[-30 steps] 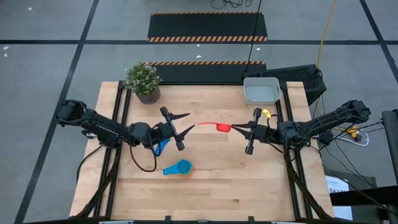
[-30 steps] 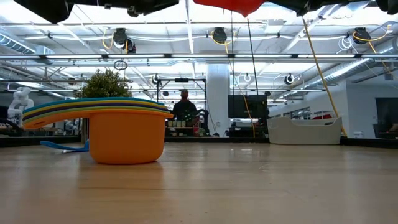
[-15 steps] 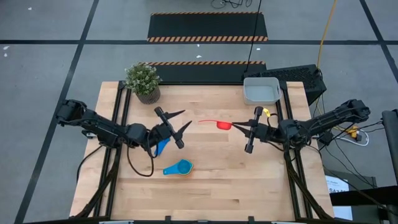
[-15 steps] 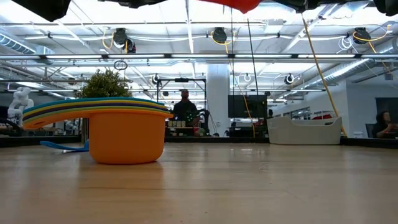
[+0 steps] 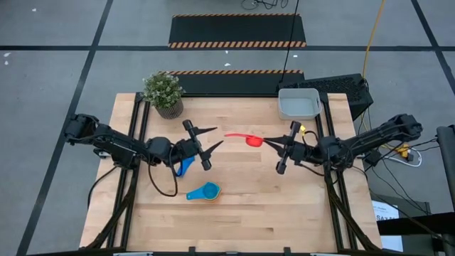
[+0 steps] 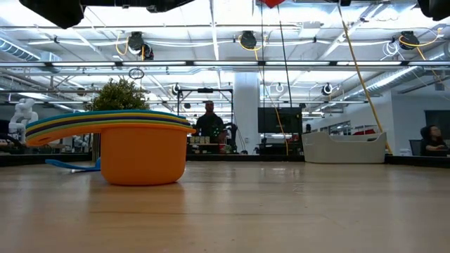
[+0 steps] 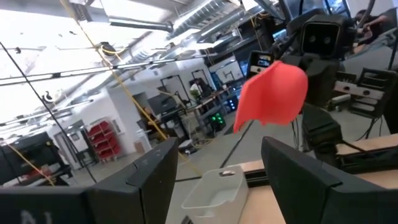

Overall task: Nest measuring cups in basket
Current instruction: Stack the red measuring cup on the light blue measuring cup

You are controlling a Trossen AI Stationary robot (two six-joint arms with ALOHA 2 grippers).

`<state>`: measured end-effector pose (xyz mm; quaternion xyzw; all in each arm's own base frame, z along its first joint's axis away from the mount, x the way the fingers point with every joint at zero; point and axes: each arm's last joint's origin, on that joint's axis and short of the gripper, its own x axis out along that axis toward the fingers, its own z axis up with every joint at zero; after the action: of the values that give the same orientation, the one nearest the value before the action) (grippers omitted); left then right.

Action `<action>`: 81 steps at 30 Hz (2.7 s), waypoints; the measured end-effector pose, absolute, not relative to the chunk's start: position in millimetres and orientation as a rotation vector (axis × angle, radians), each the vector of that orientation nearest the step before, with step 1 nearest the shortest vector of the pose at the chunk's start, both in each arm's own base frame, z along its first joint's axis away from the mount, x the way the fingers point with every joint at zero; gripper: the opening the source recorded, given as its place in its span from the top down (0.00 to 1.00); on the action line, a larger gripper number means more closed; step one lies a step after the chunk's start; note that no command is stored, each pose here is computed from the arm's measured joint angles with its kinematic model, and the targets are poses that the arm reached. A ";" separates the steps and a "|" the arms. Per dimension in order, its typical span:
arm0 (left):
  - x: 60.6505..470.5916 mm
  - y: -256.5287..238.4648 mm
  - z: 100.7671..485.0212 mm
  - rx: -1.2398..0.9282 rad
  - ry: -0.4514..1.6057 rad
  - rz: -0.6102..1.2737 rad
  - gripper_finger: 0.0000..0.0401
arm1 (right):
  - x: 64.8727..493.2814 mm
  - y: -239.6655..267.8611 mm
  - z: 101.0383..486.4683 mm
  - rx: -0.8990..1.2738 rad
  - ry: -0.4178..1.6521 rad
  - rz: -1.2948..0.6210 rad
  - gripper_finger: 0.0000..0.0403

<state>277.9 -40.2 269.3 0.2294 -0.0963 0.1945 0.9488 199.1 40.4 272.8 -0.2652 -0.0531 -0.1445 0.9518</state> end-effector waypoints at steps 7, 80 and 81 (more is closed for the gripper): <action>278.2 -39.2 269.8 0.502 -0.199 0.388 0.42 | 204.0 37.8 267.4 -0.598 -0.077 -0.269 1.00; 317.5 -15.3 271.6 0.567 -0.119 0.340 0.70 | 207.0 23.8 266.6 -0.593 -0.069 -0.286 1.00; 317.5 -15.3 271.5 0.568 -0.119 0.340 0.71 | 207.0 23.8 266.4 -0.597 -0.068 -0.286 1.00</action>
<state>317.5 -15.3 271.5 0.2787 -0.0584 0.1666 0.9440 207.0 23.8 266.4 -0.2932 -0.0331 -0.1402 0.9451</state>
